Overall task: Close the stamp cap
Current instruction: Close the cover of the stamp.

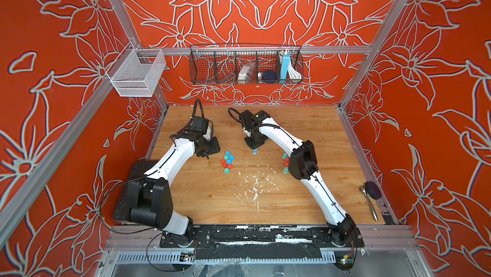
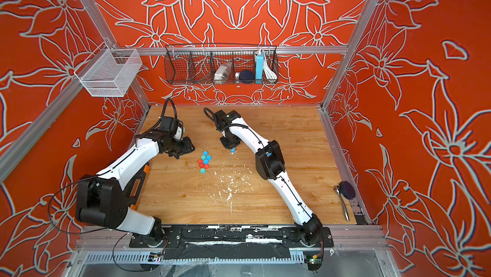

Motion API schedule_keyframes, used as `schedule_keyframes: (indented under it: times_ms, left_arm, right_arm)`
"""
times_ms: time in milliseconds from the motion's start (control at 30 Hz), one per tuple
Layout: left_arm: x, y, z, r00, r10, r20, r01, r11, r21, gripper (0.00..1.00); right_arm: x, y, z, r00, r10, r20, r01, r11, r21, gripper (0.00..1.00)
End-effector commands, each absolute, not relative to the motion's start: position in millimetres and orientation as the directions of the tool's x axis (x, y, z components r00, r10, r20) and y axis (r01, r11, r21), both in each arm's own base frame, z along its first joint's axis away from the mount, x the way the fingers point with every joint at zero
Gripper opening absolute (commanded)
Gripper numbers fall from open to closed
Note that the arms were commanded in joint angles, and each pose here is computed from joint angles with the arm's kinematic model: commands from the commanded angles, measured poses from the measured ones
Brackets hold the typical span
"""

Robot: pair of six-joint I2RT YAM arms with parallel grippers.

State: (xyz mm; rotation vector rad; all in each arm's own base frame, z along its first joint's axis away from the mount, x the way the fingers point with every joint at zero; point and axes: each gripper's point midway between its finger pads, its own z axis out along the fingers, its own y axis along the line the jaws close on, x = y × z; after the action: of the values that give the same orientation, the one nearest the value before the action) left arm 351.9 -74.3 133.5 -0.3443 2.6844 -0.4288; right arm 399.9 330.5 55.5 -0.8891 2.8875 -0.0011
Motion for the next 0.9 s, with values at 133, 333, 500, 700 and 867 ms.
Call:
schedule_keyframes:
  times_ms: [133,333,500,700,867]
  left_arm:
    - [351,-72,136,-0.886,-0.299,-0.354,-0.170,0.920,-0.353,0.47]
    - [350,-72,136,-0.886,-0.301,-0.353,-0.171,0.919,-0.356,0.47]
    - [351,-71,137,-0.884,-0.302,-0.357,-0.170,0.919,-0.356,0.47]
    - [353,-72,136,-0.885,-0.305,-0.353,-0.171,0.916,-0.364,0.46]
    - [353,-72,135,-0.885,-0.307,-0.351,-0.173,0.914,-0.366,0.46]
  right_arm:
    - [387,327,38,-0.830,-0.555,-0.059,-0.555,0.832,-0.022,0.04]
    - [384,328,34,-0.828,-0.559,-0.043,-0.559,0.829,-0.015,0.04]
    - [380,325,33,-0.825,-0.564,-0.021,-0.564,0.826,-0.014,0.04]
    - [382,326,47,-0.825,-0.563,-0.047,-0.563,0.826,-0.016,0.03]
    - [380,324,53,-0.823,-0.566,-0.046,-0.566,0.824,-0.020,0.03]
